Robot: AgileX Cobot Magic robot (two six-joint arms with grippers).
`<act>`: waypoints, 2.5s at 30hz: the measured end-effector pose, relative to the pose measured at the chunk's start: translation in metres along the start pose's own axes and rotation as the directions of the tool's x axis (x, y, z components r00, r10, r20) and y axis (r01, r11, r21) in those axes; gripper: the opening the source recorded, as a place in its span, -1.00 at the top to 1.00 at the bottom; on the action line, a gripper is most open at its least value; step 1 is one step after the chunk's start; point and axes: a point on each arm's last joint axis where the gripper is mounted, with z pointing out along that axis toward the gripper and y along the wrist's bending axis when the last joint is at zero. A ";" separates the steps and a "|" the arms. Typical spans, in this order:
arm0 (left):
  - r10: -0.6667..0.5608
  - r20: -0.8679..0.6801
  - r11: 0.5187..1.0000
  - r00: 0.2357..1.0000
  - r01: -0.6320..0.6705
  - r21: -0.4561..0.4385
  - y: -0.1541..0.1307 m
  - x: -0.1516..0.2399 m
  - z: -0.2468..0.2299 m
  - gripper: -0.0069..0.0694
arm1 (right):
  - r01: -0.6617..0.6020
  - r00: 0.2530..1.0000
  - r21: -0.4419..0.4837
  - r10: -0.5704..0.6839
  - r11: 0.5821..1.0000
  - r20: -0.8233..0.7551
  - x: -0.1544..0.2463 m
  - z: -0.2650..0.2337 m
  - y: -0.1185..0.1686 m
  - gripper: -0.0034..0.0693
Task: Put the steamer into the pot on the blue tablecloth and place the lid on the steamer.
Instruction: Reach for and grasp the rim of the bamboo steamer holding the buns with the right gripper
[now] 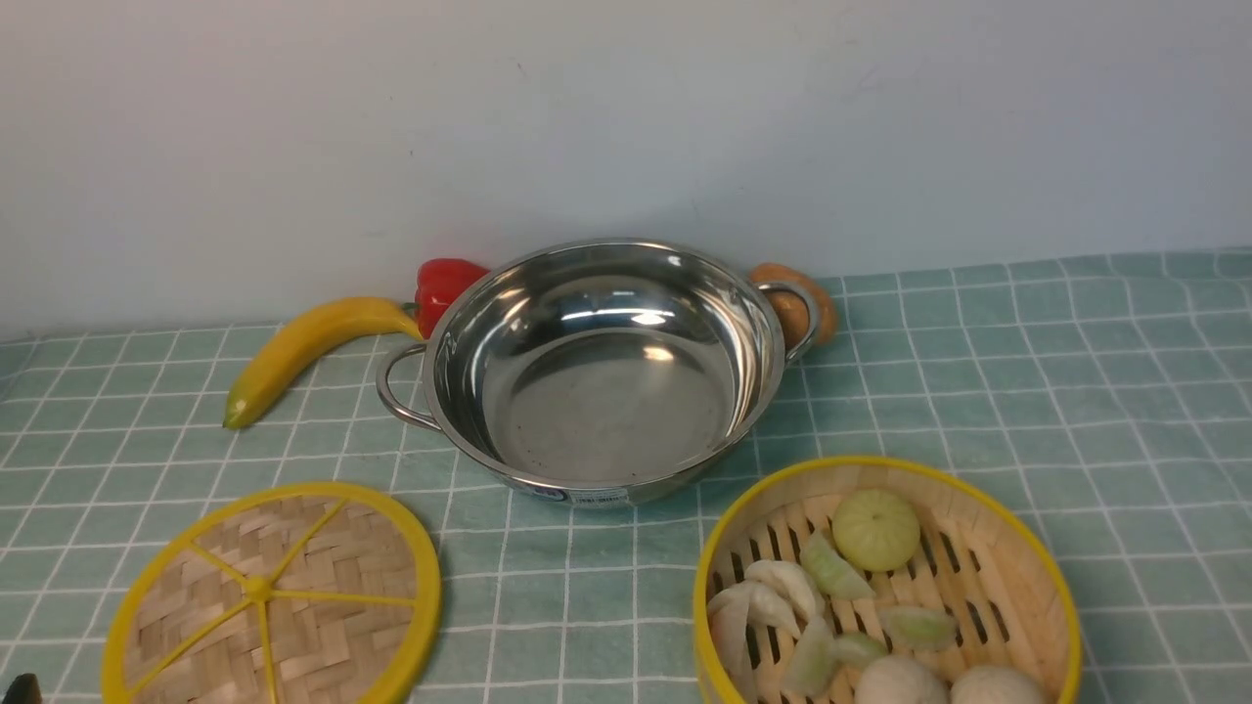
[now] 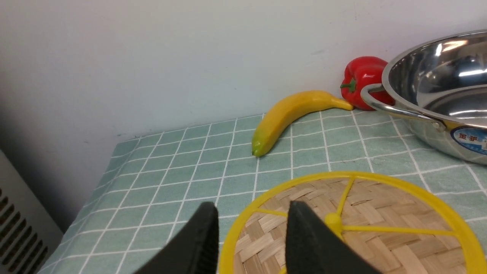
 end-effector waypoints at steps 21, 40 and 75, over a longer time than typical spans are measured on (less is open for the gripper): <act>-0.751 0.349 0.651 0.560 0.715 0.254 0.010 -0.038 -0.009 0.18 | -0.808 0.574 -0.114 0.816 0.579 0.076 -0.012 -0.001 0.000 0.25; -0.525 0.378 0.850 0.763 0.494 0.182 0.025 -0.130 -0.021 0.18 | -0.284 0.923 -0.176 0.319 0.942 0.217 -0.215 -0.019 0.027 0.25; 0.058 -0.908 0.933 0.415 0.302 0.197 -0.009 -0.075 0.167 0.18 | 0.115 0.343 -0.155 -0.185 0.981 -0.921 -0.054 0.210 0.074 0.25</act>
